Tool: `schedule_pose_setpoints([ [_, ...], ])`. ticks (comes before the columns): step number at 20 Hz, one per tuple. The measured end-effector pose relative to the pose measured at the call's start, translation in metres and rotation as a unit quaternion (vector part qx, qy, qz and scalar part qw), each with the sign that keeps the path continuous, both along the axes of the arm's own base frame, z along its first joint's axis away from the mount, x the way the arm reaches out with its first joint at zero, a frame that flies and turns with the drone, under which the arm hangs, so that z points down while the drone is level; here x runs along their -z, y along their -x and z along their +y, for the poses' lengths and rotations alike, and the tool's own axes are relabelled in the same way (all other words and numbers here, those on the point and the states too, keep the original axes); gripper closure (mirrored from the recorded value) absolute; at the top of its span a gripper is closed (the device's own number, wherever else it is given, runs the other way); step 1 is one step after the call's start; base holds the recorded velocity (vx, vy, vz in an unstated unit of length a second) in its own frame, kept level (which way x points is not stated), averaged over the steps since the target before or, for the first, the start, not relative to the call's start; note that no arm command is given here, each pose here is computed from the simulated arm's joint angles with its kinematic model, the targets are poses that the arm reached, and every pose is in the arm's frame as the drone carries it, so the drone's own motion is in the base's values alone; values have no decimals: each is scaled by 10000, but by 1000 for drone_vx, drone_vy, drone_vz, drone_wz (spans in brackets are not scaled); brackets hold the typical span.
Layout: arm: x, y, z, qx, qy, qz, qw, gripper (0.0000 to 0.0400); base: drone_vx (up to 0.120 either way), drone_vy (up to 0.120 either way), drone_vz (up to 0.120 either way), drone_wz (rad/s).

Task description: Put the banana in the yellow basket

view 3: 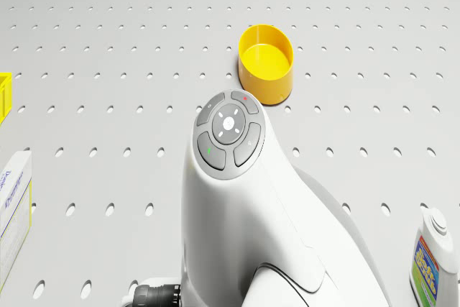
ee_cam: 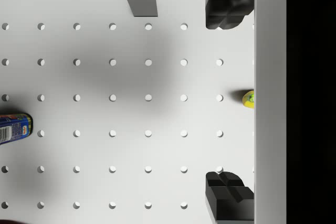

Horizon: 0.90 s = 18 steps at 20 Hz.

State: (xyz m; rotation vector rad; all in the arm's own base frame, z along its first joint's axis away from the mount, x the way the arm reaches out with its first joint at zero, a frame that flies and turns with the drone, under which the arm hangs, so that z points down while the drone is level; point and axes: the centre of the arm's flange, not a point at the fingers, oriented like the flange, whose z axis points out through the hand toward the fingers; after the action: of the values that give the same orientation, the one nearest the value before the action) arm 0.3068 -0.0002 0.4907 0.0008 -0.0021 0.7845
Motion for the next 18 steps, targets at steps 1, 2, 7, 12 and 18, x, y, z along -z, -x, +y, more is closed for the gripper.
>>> schedule_pose_setpoints([
  [1, 0, 0, 0, 0, 0, 0, 10000, 0, 120, 0, -120, 0],
  [2, 0, 0, 0, 0, 0, 0, 10000, 0, 120, 0, 0, 0],
  [7, 0, 0, 0, -1, 0, 0, 10000, 0, 120, 0, -64, 0],
  [12, 0, 0, 0, -1, 0, 0, 10000, 0, 120, 0, -120, 0],
  [18, 0, 0, 0, -1, 0, 0, 10000, 0, 120, 0, -120, 0],
])
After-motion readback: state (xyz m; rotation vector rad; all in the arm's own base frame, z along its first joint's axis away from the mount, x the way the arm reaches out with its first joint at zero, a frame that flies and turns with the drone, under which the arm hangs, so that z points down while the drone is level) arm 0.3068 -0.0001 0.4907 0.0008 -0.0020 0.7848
